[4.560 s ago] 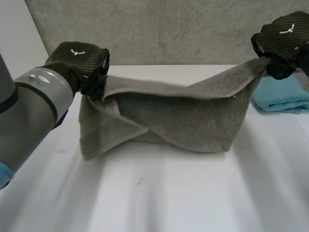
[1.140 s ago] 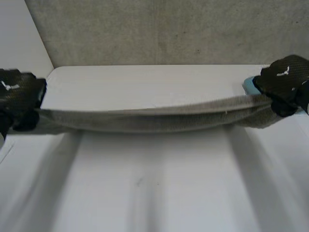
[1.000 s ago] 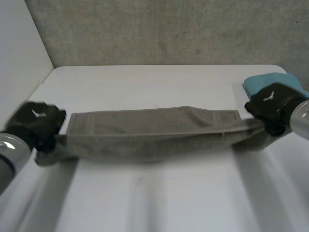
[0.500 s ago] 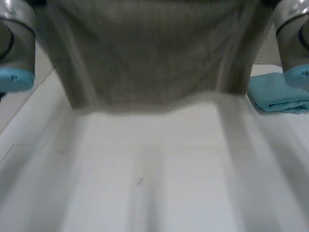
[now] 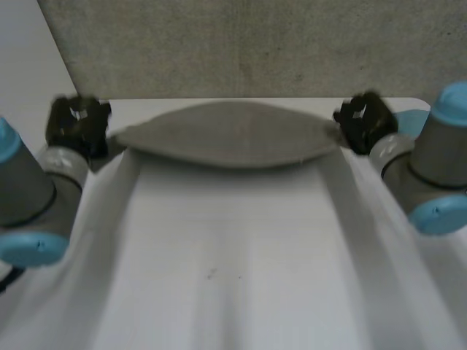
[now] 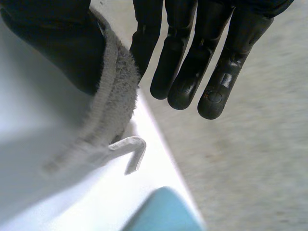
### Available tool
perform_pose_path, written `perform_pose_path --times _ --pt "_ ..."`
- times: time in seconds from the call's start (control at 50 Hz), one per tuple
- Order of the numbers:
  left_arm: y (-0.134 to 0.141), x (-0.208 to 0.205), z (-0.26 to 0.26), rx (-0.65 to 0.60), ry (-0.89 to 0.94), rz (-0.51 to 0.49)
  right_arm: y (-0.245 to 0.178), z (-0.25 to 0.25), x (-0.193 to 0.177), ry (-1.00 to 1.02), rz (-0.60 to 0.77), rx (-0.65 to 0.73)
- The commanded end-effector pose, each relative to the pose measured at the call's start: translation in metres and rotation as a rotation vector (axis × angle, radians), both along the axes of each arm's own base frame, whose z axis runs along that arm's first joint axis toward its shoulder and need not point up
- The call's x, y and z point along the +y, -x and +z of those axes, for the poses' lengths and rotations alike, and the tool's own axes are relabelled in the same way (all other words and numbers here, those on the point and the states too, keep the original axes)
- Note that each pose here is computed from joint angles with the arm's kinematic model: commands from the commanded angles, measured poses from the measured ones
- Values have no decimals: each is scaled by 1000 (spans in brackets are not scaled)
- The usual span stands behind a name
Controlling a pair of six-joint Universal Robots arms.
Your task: Fold the laundry.
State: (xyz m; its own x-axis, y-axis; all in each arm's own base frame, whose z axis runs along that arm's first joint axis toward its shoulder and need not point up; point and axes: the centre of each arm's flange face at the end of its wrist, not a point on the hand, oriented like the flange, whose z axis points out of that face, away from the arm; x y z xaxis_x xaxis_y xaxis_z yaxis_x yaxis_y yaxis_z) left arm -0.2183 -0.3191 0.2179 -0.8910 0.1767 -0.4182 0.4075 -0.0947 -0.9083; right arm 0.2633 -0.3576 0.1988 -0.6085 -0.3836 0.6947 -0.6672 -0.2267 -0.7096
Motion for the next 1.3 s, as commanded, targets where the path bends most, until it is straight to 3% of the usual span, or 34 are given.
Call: perform_pose_path --times 0.02,0.16,0.26,0.32,0.46,0.6,0.88,1.12,1.3 --pt "-11 35 -54 -70 -200 -1 8 -42 28 -133 26 109" --pt "-33 88 -46 -242 -316 2 41 -13 70 -313 -16 210" --pt "-51 149 -51 -492 -536 -73 78 4 107 -503 -42 348" --pt "-52 153 -47 -521 -509 -91 83 1 118 -557 -16 397" --pt "-44 117 -35 -465 -327 -69 80 -16 88 -434 -63 360" --pt "-19 56 -44 -382 -246 -71 57 -33 59 -382 -77 273" --pt "25 -48 -73 -353 -117 43 21 -56 -19 -150 -137 237" --pt "50 -73 -81 -339 -52 38 7 -66 -60 -18 -161 164" --pt "60 -63 -64 -316 -27 30 16 6 -65 100 -229 -92"
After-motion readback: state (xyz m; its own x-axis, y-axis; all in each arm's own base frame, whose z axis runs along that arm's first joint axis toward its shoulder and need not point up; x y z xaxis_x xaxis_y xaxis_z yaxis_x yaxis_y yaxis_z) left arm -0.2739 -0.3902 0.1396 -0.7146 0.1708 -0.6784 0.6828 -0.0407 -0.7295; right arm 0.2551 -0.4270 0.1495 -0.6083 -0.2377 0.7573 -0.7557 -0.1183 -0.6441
